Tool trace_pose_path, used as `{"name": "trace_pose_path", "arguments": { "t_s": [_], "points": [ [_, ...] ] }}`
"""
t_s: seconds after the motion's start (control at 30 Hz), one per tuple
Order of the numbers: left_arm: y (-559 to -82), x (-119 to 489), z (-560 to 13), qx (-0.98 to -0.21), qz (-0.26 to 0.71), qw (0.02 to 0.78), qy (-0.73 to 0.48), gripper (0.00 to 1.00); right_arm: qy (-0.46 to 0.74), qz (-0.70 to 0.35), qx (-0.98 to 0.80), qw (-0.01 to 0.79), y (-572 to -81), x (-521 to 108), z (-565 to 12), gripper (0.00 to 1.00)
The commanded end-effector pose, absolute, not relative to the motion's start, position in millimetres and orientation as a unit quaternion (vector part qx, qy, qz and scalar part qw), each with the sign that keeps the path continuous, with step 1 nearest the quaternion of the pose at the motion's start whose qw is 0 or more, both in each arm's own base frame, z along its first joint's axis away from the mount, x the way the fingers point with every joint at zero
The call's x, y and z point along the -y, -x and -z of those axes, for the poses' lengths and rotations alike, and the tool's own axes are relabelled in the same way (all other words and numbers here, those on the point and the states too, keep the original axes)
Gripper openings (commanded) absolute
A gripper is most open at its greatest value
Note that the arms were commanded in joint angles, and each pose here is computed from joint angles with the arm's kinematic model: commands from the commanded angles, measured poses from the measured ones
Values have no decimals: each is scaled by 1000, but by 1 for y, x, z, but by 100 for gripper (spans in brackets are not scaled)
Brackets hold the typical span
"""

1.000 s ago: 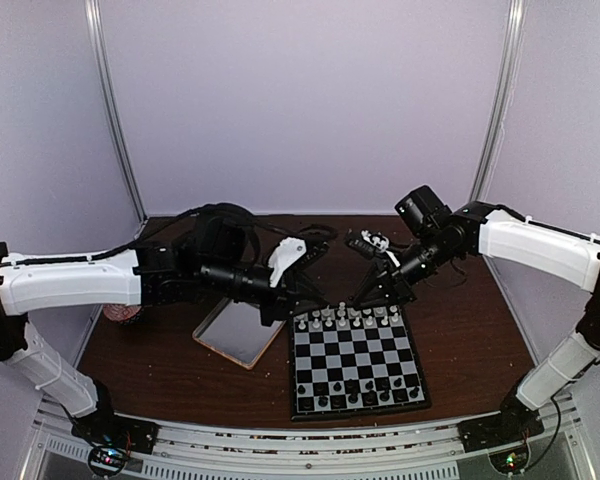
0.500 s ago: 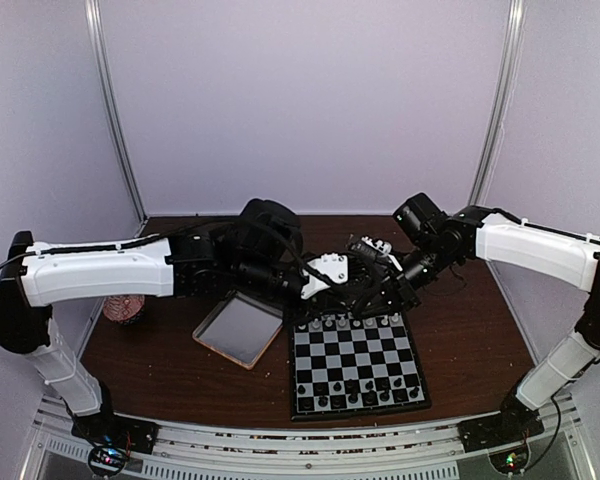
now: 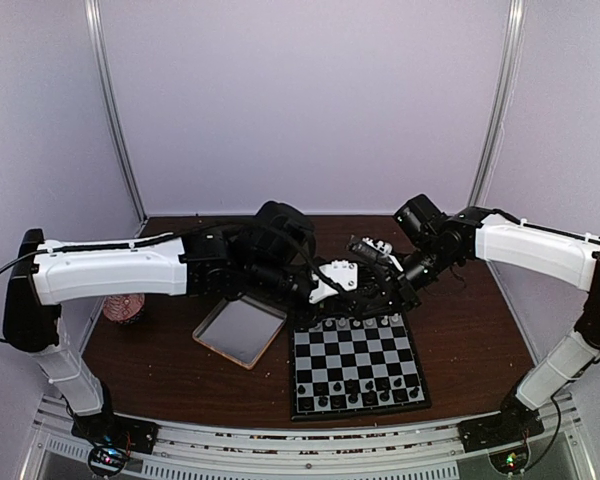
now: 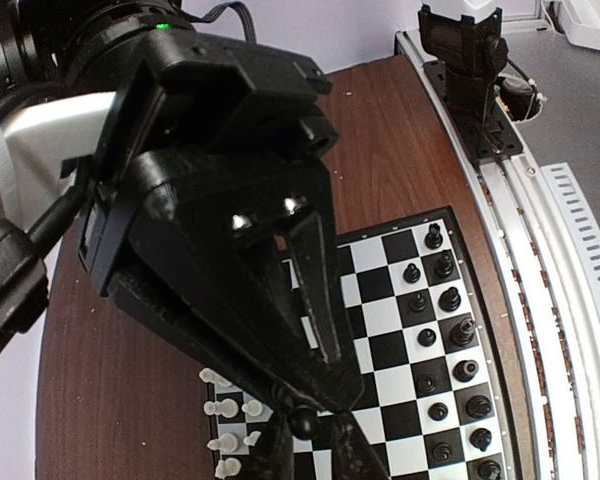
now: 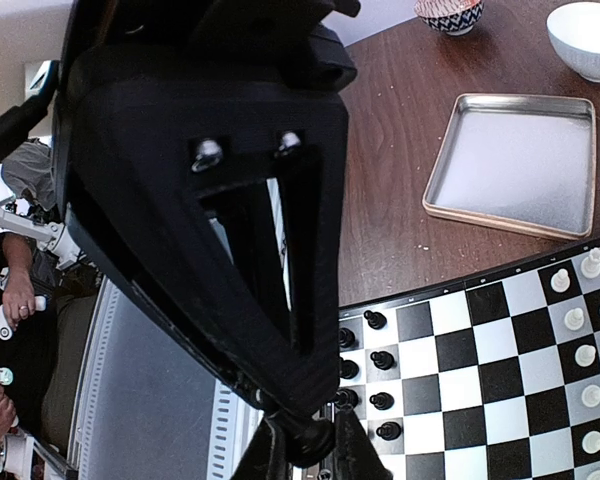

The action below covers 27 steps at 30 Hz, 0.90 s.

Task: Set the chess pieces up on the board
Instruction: Pass from the right arm to the left

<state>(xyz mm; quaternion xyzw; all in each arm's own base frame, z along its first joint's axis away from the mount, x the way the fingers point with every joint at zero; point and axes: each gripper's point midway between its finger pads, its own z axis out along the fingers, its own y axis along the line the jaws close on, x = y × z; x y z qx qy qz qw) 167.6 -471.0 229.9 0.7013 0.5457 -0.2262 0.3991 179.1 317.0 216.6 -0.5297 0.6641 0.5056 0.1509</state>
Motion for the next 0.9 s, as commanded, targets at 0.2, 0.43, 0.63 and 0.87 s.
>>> {"name": "trace_pose_path", "arguments": {
  "t_s": [0.2,0.43,0.63,0.87],
  "points": [
    [-164,482,-240,-532,233,405,-707,11,527,-507,-666,145,-180,-317,-211,12],
    [-166,483,-236,-539,228,397,-707,4,529,-505,-666,149,-180,-317,-213,13],
    [-182,480,-224,-571,189,383,-701,1,568,-448,-671,161,-176,-287,-204,42],
    [-182,474,-157,-609,147,253,-737,1,558,-393,-711,169,-194,-218,-190,58]
  ]
}}
